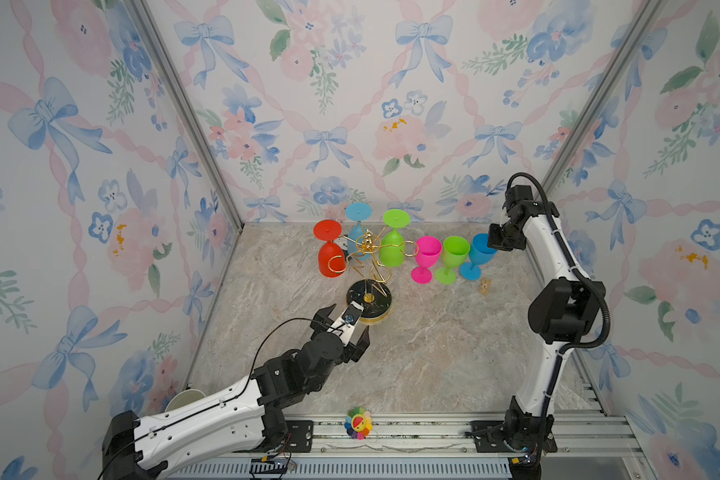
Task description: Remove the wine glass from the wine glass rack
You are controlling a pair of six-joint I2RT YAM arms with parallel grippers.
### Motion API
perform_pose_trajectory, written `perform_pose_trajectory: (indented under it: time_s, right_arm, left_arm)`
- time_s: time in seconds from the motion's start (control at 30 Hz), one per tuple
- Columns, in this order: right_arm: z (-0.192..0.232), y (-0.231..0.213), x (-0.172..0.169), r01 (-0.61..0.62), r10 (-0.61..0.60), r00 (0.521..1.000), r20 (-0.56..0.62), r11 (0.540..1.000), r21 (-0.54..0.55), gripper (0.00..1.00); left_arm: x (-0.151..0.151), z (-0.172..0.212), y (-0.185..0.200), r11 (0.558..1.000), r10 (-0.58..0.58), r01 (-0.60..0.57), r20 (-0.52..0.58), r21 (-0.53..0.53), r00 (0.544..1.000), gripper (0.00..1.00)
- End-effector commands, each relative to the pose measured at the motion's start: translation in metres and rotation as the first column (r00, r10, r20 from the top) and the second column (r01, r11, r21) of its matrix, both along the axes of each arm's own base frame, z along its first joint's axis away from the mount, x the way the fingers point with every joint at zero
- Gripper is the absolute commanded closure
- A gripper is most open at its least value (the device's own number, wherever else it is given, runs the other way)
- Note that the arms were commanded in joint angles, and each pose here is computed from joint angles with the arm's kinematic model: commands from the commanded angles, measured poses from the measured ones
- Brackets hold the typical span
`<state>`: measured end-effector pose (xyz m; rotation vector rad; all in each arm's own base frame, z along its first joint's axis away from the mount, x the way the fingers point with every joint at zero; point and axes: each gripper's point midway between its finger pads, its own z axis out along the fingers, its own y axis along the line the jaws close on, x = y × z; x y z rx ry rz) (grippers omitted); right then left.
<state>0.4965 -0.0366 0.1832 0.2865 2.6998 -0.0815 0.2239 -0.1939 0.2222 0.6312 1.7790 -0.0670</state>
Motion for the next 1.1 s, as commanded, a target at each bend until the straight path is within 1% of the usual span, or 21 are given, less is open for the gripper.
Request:
perform_pose_trajectory:
  time_s: [0.0,0.3,0.6,0.8,0.87,0.9,1.07]
  right_arm:
    - [-0.018,0.0,-0.004,0.011,-0.011,0.999,-0.053,1.0,0.005,1.0]
    - [-0.024,-0.001,-0.006,0.013,-0.012,0.998,-0.069,1.0,0.003,0.99]
    - [-0.027,-0.002,-0.009,0.012,-0.013,0.997,-0.083,1.0,-0.007,0.91]
    - [-0.019,-0.001,-0.009,0.012,-0.013,0.998,-0.065,1.0,-0.007,0.78]
    - [-0.012,-0.001,-0.01,0.015,-0.015,0.999,-0.05,1.0,-0.004,0.69]
    - [-0.008,-0.001,-0.01,0.016,-0.016,0.999,-0.04,1.0,-0.004,0.66]
    - [0.019,0.0,-0.01,0.02,-0.02,1.0,0.024,1.0,0.002,0.54]
  left_arm:
    - [0.0,0.0,0.001,1.0,0.004,-0.005,-0.012,-0.022,1.0,0.02]
    - [0.0,0.0,0.002,1.0,0.003,-0.003,-0.011,-0.022,1.0,0.02]
    - [-0.001,0.001,0.001,1.0,0.0,-0.001,-0.011,-0.025,1.0,0.02]
    - [0.0,0.001,0.001,1.0,0.001,-0.001,-0.011,-0.028,1.0,0.02]
    - [0.0,0.0,0.001,1.0,0.001,-0.001,-0.013,-0.025,1.0,0.02]
    - [0.0,0.0,0.001,1.0,0.002,-0.002,-0.013,-0.027,1.0,0.02]
    - [0.003,0.001,0.003,0.999,0.006,-0.007,-0.024,-0.043,1.0,0.02]
